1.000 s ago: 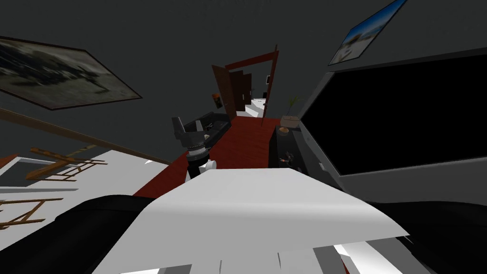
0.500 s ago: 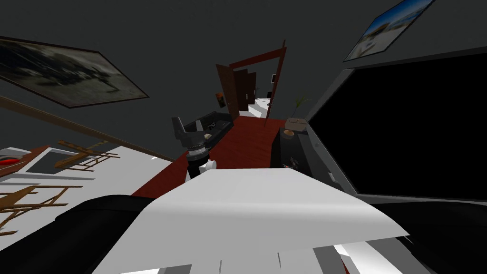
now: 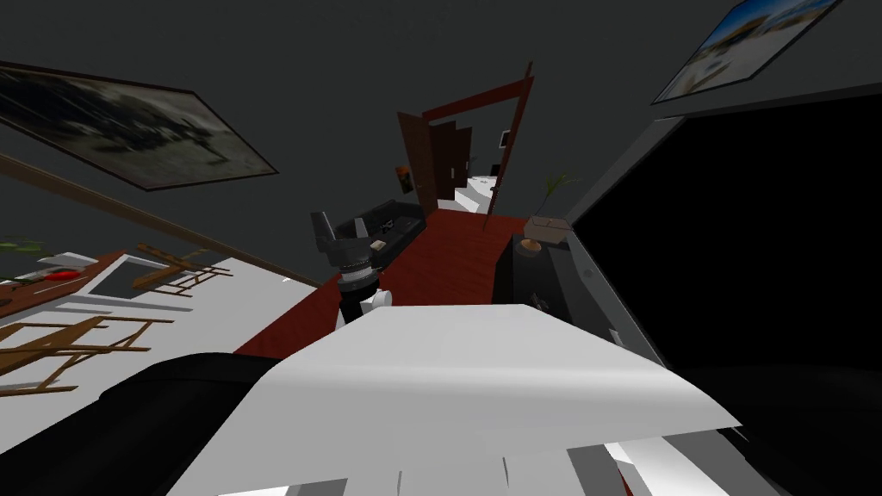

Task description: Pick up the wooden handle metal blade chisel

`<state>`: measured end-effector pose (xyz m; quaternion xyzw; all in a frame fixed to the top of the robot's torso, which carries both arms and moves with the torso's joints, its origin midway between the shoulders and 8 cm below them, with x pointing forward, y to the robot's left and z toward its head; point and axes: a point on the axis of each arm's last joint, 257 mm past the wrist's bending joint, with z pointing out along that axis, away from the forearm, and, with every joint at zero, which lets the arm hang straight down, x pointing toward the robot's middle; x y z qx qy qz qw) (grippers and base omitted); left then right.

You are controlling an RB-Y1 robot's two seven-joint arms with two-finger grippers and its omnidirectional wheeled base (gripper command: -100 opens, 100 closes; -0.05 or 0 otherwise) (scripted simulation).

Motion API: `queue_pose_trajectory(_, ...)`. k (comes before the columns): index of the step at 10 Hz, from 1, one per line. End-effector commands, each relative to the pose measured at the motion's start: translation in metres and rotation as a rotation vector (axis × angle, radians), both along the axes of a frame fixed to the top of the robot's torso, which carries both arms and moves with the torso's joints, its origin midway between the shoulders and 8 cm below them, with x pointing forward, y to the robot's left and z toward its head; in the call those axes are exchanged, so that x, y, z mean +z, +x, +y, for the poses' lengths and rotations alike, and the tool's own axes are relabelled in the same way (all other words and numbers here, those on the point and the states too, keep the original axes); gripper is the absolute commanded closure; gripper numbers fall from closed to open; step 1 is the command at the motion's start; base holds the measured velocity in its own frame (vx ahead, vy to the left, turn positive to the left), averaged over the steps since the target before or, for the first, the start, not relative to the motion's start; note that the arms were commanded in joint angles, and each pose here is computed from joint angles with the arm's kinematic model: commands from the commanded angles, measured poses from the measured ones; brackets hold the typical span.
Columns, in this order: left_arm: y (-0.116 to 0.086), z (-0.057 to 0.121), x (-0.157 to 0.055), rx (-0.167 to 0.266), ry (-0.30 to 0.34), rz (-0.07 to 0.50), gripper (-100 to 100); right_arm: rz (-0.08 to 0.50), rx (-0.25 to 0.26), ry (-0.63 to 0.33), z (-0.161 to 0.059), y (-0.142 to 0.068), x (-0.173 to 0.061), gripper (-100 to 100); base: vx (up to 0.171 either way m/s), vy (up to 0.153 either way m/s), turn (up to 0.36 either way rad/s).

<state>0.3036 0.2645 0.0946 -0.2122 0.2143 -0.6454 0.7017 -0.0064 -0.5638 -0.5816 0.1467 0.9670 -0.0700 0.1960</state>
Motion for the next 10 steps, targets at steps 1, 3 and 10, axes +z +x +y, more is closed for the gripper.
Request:
queue_pose_trajectory(1,0.0,0.0,0.0,0.0,0.0,0.0,0,0.001,-0.008,-0.002,0.0067,0.0087,-0.0084,-100,-0.056,-0.076,0.06)
queue_pose_trajectory(3,0.0,0.0,0.0,0.0,0.0,0.0,0,0.0,-0.014,-0.001,0.014,0.0157,-0.0153,-100,-0.039,-0.043,0.036)
queue_pose_trajectory(10,0.0,0.0,0.0,0.0,0.0,0.0,0,0.0,-0.013,-0.002,0.0111,0.013,-0.0129,0,-0.001,0.0,0.003)
